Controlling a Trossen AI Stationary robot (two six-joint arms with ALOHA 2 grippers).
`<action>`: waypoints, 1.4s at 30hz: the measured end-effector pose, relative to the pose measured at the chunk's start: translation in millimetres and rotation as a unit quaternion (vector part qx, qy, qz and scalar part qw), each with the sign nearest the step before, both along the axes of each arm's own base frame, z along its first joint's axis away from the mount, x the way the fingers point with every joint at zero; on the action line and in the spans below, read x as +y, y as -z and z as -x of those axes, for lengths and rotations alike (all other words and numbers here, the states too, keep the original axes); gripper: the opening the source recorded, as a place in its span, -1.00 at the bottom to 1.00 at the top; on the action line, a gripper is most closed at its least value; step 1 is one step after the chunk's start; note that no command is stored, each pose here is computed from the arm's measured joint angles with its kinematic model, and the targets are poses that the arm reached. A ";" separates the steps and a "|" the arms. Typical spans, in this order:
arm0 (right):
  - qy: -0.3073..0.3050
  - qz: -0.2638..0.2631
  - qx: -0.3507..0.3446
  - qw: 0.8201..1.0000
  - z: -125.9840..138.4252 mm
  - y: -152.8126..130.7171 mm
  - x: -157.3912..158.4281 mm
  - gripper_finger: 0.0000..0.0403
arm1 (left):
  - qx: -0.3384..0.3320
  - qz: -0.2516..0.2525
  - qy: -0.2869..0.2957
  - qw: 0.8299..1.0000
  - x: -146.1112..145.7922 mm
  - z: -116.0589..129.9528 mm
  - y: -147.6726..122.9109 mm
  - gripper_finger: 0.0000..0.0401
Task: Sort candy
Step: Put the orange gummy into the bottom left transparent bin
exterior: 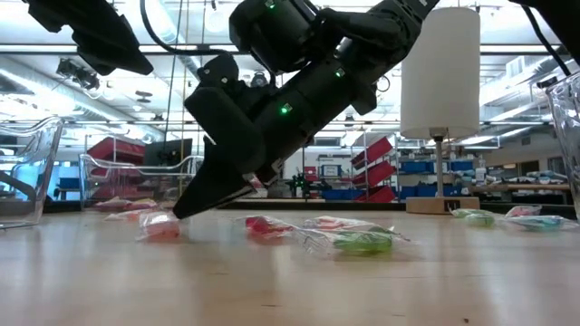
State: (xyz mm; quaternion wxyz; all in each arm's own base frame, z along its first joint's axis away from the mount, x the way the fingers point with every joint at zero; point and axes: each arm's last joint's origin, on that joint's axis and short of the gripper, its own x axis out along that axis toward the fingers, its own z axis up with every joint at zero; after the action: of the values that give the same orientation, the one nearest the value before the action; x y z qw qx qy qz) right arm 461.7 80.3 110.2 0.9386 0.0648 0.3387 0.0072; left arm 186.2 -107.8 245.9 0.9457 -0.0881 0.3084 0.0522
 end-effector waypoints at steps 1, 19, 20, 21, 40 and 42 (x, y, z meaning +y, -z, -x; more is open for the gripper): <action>0.004 0.008 -0.004 1.000 -0.3 -0.5 0.2 -1.00 | 0.000 0.000 0.000 1.000 0.0 0.0 0.0 0.05; 0.040 0.278 -0.080 0.956 21.1 -66.0 50.1 -1.00 | 0.013 -0.013 0.003 1.000 1.8 2.9 12.9 0.05; 0.041 0.285 -0.082 0.954 21.8 -66.8 52.6 -1.00 | 0.016 -0.016 0.003 1.000 2.6 4.0 18.1 0.05; 0.040 0.291 -0.085 0.952 22.4 -67.6 55.2 -1.00 | 0.016 -0.017 0.002 1.000 3.1 4.7 23.0 0.05; 0.013 0.299 -0.187 0.936 14.7 -88.1 63.0 -1.00 | -0.067 -0.031 0.027 0.997 1.5 -0.2 33.3 0.05; 0.012 0.299 -0.188 0.936 14.7 -88.1 63.2 -1.00 | -0.070 -0.032 0.029 0.997 1.3 -0.6 32.7 0.05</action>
State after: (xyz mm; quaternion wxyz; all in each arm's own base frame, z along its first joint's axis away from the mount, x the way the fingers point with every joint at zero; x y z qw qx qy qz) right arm 447.0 143.5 198.3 0.9612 -0.2170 0.1421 -0.0937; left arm 186.8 -106.5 213.1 0.9684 -0.0522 0.2424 0.0282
